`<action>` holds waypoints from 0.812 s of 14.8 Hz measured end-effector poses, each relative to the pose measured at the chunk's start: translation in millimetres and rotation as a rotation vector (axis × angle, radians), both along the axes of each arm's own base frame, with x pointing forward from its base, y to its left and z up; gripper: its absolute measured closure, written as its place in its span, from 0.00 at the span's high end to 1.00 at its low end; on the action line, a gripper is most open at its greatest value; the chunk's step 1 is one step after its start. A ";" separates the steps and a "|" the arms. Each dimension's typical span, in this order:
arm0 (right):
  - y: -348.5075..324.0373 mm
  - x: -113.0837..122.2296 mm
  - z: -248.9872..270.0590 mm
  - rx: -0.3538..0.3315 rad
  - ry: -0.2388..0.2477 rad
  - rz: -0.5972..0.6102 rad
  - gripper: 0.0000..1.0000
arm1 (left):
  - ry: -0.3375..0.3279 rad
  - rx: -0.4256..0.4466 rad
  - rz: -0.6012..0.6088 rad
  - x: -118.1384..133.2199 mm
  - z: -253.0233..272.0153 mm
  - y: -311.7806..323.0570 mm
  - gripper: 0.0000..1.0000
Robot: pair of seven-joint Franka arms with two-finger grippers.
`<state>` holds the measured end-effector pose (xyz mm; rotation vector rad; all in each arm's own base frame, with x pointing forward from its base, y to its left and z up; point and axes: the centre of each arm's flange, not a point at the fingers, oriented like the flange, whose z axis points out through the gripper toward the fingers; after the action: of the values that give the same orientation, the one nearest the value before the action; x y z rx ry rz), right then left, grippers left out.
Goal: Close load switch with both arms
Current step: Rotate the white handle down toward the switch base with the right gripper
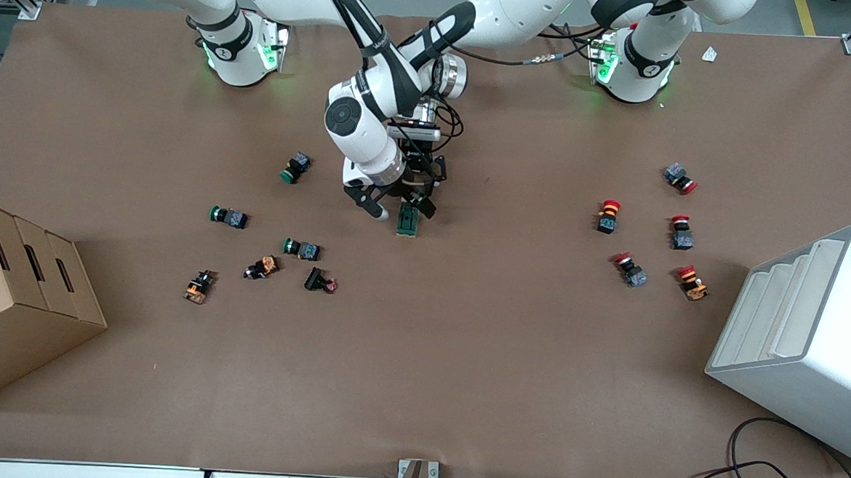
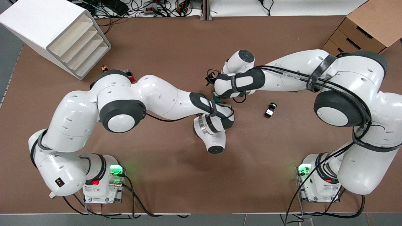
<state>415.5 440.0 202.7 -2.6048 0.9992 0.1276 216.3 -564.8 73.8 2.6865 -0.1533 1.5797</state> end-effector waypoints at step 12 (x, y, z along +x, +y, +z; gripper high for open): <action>5.5 59.1 40.0 0.068 0.013 -0.036 1.00 | -0.003 0.001 -0.001 0.0 -0.3 0.1 0.99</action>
<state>474.7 445.5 242.7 -2.5267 1.0280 0.1669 216.3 -564.7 73.4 2.6848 -0.1553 1.5838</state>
